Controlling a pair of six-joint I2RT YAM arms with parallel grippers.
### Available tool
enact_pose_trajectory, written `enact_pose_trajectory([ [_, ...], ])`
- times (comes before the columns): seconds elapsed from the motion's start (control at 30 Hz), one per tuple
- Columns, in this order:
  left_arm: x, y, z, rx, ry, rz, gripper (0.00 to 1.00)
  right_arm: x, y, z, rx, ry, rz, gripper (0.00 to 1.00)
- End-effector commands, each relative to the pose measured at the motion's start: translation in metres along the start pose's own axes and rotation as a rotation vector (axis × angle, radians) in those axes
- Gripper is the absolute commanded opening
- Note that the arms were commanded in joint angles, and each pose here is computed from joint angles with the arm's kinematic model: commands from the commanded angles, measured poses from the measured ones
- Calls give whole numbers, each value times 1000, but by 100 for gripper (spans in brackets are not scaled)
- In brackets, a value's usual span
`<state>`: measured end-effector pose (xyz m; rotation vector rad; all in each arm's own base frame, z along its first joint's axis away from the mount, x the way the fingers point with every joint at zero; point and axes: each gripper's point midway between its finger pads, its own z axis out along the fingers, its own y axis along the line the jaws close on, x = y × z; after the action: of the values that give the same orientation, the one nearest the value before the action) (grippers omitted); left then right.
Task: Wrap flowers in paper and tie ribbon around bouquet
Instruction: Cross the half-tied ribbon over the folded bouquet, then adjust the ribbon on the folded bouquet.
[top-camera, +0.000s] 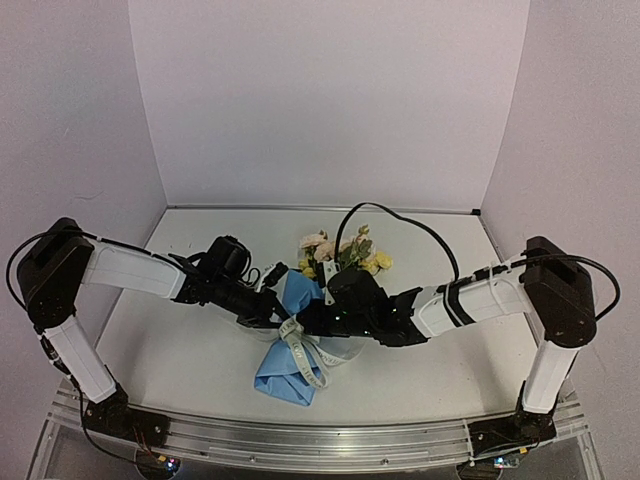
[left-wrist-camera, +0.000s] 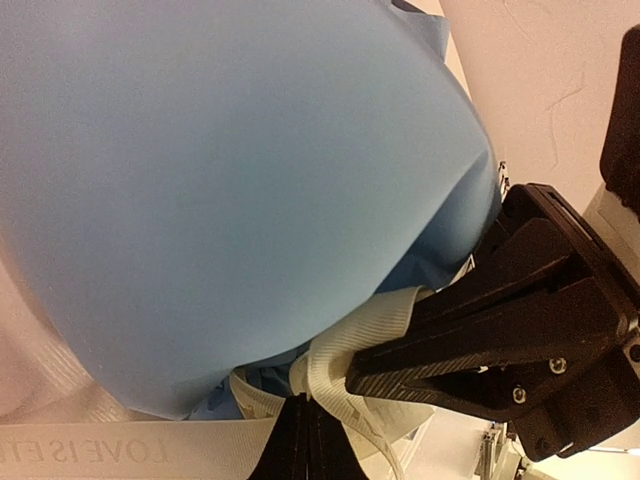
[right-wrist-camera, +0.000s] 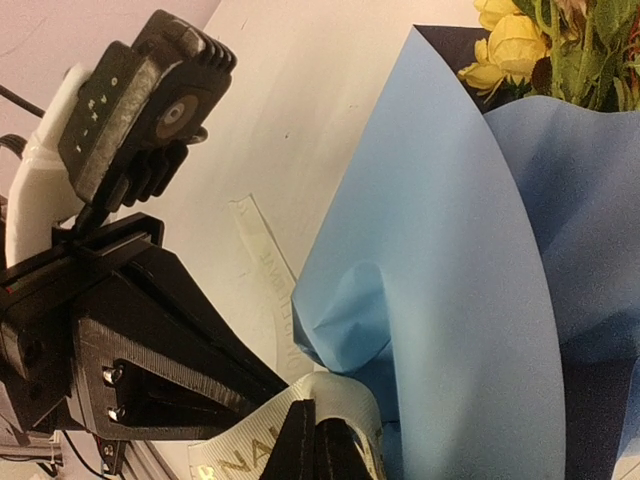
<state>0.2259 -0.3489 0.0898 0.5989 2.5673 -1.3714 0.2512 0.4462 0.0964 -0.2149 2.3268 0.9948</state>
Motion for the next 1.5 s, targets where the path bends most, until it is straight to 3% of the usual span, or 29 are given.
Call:
enact_pose_trajectory([
  [0.0,-22,-12,-12,-16,-84,48,0,-17,21,-14,-60,-53,-4,0],
  [0.27,-35,-16,-30,-60,-200,72,0,-17,24,-26,-47,-47,-31,0],
  [1.1,-15,10,-57,-190,-281,21,0,6,-27,-56,179,36,-95,1],
  [1.27,-12,12,-57,-192,-290,10,0,15,-20,-61,180,96,-141,18],
  [1.47,-10,10,-56,-169,-289,15,0,26,-14,-75,187,142,-190,52],
])
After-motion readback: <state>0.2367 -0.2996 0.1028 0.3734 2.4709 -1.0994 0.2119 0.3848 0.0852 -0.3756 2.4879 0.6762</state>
